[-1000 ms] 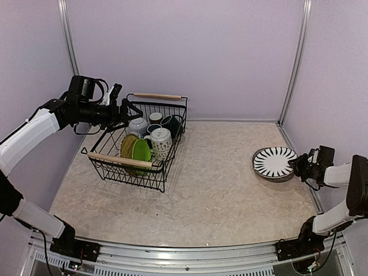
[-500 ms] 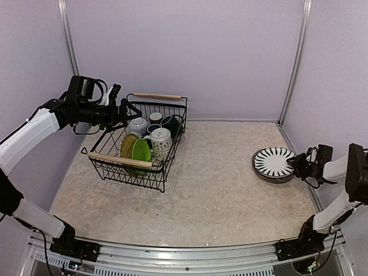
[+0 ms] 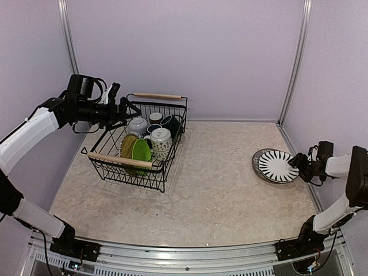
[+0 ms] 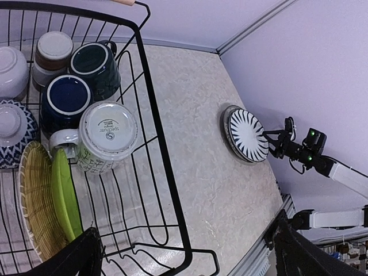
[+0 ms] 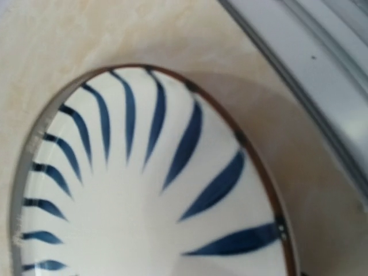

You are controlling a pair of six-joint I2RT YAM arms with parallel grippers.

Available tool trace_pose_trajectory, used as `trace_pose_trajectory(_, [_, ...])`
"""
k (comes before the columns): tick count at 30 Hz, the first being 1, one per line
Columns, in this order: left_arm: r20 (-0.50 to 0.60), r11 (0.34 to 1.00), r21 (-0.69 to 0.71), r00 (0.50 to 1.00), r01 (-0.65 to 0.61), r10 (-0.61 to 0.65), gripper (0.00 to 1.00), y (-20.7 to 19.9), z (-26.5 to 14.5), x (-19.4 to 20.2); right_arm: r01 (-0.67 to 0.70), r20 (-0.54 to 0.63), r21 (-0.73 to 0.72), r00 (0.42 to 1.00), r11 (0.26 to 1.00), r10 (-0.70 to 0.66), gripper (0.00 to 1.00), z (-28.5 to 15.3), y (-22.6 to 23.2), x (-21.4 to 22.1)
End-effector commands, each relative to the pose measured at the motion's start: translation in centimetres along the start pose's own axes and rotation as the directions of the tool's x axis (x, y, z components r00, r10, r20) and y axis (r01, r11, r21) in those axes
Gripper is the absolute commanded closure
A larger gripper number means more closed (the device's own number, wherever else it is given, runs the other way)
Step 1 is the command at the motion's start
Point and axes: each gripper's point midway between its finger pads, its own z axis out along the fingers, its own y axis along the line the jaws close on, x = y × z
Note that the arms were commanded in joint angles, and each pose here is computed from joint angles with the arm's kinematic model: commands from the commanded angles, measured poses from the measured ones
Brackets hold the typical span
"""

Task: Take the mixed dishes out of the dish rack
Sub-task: Place the plate with another plate.

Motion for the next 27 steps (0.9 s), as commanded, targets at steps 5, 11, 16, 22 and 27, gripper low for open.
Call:
trace_pose_trajectory(5, [0.016,0.997,-0.078,1.0,-0.022,0.023,0.01,1.0,-0.5,-0.8,0.08,-0.05,0.126,0.996,0.989,-0.074,0.18,-0.4,-2.2,0.8])
trace_pose_trajectory(11, [0.013,0.981,-0.19,1.0,-0.024,0.027,0.01,2.9,-0.7,-1.0,0.14,-0.101,0.158,0.987,0.977,-0.124,0.17,0.9,-1.6,1.6])
trace_pose_trajectory(16, [-0.007,0.939,-0.342,1.0,-0.018,0.017,0.01,5.6,-1.0,-1.0,0.187,-0.114,0.142,0.979,0.972,-0.171,0.18,2.0,0.4,1.6])
trace_pose_trajectory(22, [-0.071,0.875,-0.484,0.997,-0.012,-0.026,0.01,8.9,-0.4,-0.4,0.197,-0.12,0.138,0.976,0.971,-0.181,0.16,2.5,0.9,1.6])
trace_pose_trajectory(27, [-0.107,0.857,-0.516,0.993,-0.015,-0.047,0.02,10.0,0.2,0.1,0.216,-0.113,0.194,0.974,0.957,-0.197,0.13,1.6,0.1,1.3])
